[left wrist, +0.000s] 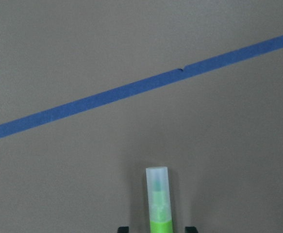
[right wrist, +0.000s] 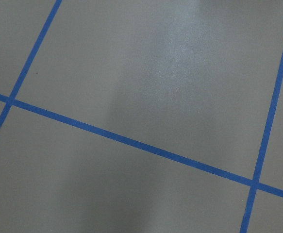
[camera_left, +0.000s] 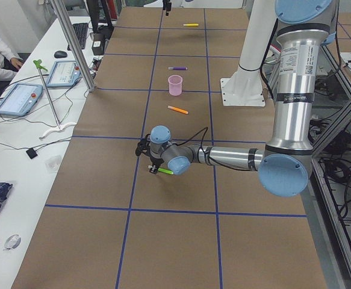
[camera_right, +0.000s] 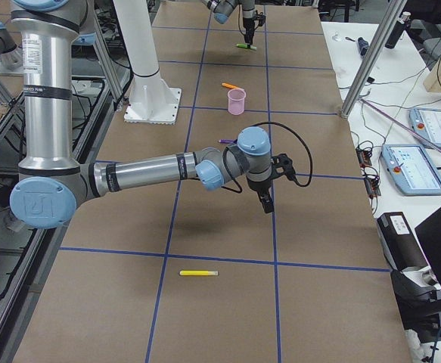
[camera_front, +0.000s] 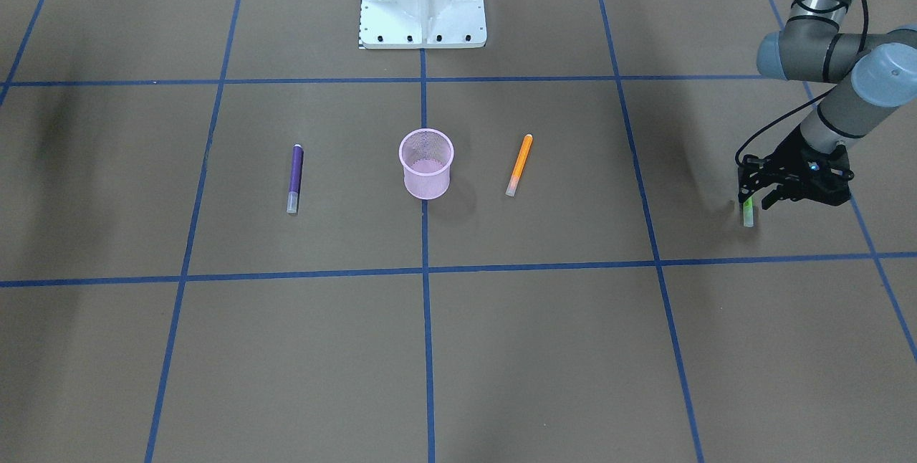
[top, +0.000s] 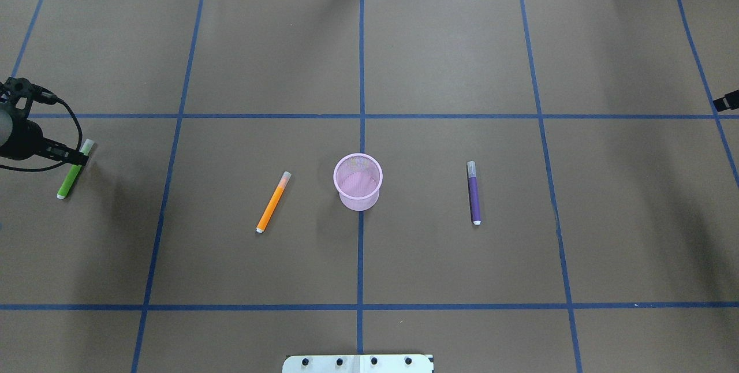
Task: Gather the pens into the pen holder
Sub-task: 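Lower the left gripper onto the green marker and close on it, then lift the green marker with the left gripper and carry it over the cup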
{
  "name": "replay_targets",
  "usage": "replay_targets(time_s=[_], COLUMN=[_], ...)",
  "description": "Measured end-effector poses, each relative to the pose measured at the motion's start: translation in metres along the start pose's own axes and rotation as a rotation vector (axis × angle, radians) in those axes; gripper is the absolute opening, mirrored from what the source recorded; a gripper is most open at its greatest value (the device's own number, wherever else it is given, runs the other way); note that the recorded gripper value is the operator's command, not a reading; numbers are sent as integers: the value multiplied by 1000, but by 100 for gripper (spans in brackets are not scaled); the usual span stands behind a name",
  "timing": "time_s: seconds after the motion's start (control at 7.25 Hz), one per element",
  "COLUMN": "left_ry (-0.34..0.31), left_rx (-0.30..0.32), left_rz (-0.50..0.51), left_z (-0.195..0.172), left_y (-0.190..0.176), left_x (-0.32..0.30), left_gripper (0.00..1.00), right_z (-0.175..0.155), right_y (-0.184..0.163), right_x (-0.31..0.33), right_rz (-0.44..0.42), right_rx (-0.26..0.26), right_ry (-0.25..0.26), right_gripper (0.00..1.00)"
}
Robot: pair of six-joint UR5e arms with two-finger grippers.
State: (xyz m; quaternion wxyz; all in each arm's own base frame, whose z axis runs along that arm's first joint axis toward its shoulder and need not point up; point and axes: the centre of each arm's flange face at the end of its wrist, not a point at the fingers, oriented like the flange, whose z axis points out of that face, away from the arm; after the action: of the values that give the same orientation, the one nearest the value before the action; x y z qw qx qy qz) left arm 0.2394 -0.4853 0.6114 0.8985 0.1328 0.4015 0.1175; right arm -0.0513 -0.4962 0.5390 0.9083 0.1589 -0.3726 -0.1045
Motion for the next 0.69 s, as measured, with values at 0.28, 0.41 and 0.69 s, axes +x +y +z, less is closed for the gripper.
replay_targets(time_s=[0.28,0.41,0.69], left_ry=[0,1,2], left_rx=[-3,-4,-9], left_rz=[2,3,6], left_z=[4,5,7], left_y=[-3,-3,-2], left_x=[1,2,4], left_gripper=[36,34,34], right_z=[0,0,0], right_y=[0,0,0], right_x=[0,0,0], right_rz=[1,1,1], right_rx=[-1,-1,-1], right_ry=[0,0,0], right_gripper=[100,100,100])
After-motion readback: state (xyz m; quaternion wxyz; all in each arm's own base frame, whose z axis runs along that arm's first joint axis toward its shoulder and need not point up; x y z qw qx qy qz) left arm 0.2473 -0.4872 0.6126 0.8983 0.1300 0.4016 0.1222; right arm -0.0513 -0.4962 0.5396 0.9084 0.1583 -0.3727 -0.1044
